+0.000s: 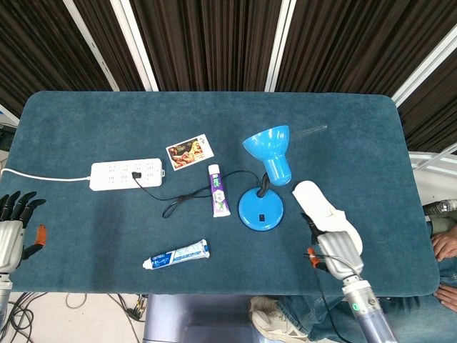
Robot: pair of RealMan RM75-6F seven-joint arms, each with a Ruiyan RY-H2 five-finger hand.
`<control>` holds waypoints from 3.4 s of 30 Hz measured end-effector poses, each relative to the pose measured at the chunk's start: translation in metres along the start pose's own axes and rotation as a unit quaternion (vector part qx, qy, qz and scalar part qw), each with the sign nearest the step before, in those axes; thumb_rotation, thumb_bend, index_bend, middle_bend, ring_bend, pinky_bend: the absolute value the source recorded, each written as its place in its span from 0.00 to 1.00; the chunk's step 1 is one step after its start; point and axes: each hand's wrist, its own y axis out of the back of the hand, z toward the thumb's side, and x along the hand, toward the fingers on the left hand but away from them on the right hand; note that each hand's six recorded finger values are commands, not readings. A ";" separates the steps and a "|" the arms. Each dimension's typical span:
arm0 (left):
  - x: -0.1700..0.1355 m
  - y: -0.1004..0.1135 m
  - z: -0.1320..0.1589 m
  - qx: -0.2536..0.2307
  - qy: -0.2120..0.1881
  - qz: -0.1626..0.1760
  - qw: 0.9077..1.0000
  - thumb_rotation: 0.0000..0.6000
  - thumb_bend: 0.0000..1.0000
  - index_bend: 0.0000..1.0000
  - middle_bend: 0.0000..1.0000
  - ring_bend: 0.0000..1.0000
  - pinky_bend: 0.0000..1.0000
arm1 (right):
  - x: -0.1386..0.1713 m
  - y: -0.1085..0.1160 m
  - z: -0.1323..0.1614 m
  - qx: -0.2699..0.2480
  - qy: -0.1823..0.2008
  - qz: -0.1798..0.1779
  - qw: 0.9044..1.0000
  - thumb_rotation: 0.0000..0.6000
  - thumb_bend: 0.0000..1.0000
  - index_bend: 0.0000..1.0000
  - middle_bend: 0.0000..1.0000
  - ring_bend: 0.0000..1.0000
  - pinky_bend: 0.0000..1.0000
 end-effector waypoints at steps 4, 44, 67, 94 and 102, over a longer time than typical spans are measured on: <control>0.000 -0.001 0.000 0.000 0.000 -0.002 1.000 1.00 0.53 0.21 0.10 0.01 0.00 | -0.013 -0.013 0.019 0.011 0.013 0.027 0.999 1.00 0.59 0.00 0.56 0.67 1.00; 0.001 -0.002 -0.003 0.000 0.008 -0.009 1.000 1.00 0.53 0.21 0.10 0.01 0.00 | -0.068 -0.055 0.062 0.032 0.002 0.090 0.995 1.00 0.65 0.00 0.57 0.67 1.00; 0.001 -0.002 -0.004 0.001 0.010 -0.011 1.000 1.00 0.53 0.21 0.10 0.01 0.00 | -0.068 -0.060 0.063 0.037 0.003 0.097 0.995 1.00 0.65 0.01 0.57 0.67 1.00; 0.001 -0.002 -0.004 0.001 0.010 -0.011 1.000 1.00 0.53 0.21 0.10 0.01 0.00 | -0.060 -0.074 0.063 0.053 0.007 0.119 0.991 1.00 0.65 0.03 0.57 0.67 1.00; 0.001 -0.002 -0.004 -0.001 0.011 -0.012 1.000 1.00 0.53 0.21 0.10 0.01 0.00 | -0.056 -0.078 0.065 0.062 0.010 0.127 0.990 1.00 0.65 0.04 0.57 0.67 1.00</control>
